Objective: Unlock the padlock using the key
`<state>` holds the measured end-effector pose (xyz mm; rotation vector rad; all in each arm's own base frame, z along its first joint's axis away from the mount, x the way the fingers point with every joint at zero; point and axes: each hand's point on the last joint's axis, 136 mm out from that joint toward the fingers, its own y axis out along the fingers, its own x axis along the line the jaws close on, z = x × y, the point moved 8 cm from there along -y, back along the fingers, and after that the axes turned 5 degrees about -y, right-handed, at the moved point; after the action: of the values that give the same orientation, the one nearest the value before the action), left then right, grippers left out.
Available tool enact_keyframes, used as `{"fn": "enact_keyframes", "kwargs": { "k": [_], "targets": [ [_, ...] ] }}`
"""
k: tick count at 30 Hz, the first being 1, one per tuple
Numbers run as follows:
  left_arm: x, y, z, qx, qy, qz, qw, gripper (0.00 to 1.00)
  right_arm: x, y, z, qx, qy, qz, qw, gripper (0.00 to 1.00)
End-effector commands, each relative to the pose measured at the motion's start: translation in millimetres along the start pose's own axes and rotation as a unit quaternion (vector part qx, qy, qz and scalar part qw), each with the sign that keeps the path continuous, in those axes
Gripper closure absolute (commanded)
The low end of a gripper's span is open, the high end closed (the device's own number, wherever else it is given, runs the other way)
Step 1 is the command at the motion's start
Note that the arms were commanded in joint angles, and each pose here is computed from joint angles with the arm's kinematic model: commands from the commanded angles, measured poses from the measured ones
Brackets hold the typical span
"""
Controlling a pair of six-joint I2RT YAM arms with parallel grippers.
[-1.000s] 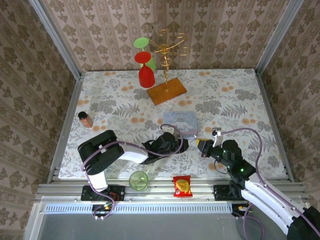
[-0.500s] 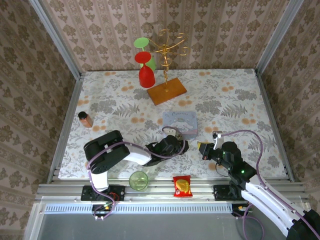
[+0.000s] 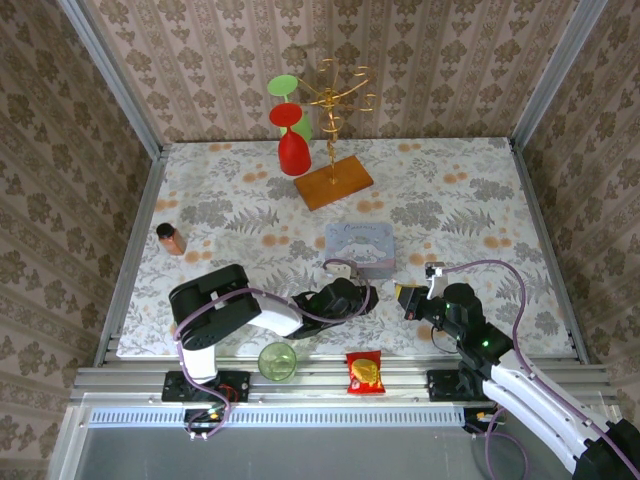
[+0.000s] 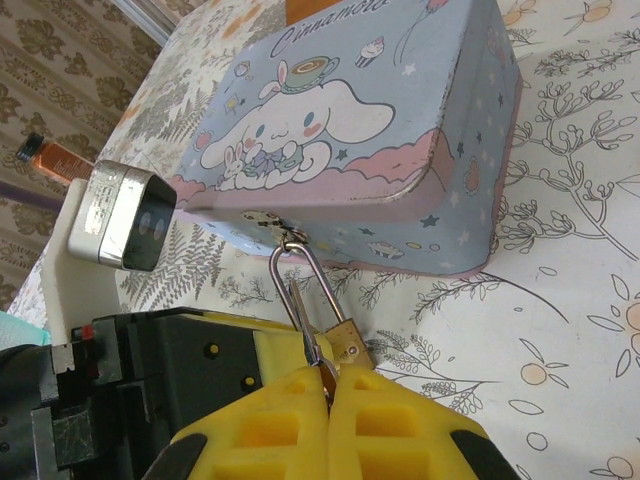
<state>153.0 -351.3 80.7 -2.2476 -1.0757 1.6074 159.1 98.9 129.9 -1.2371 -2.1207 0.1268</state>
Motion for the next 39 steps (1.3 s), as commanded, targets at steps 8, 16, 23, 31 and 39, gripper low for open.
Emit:
{"fn": "enact_keyframes", "kwargs": {
  "k": [8,16,23,31,39],
  "targets": [
    [27,5,22,0.061,-0.003,-0.042,0.997,0.84,-8,3,12,0.024,0.046,0.017,0.998,1.0],
    [29,-4,10,0.058,-0.021,-0.011,0.998,0.95,-2,16,26,0.123,0.11,-0.006,0.986,1.0],
    [23,-9,-3,0.054,-0.015,-0.006,0.998,0.84,0,24,34,0.152,0.14,-0.034,0.978,1.0],
    [17,2,7,0.04,0.008,-0.066,0.997,0.5,-13,10,29,0.128,0.138,0.031,0.982,1.0],
    [25,11,25,0.025,-0.051,-0.138,0.989,0.57,-23,0,33,0.109,0.153,0.072,0.98,1.0]
  ]
}}
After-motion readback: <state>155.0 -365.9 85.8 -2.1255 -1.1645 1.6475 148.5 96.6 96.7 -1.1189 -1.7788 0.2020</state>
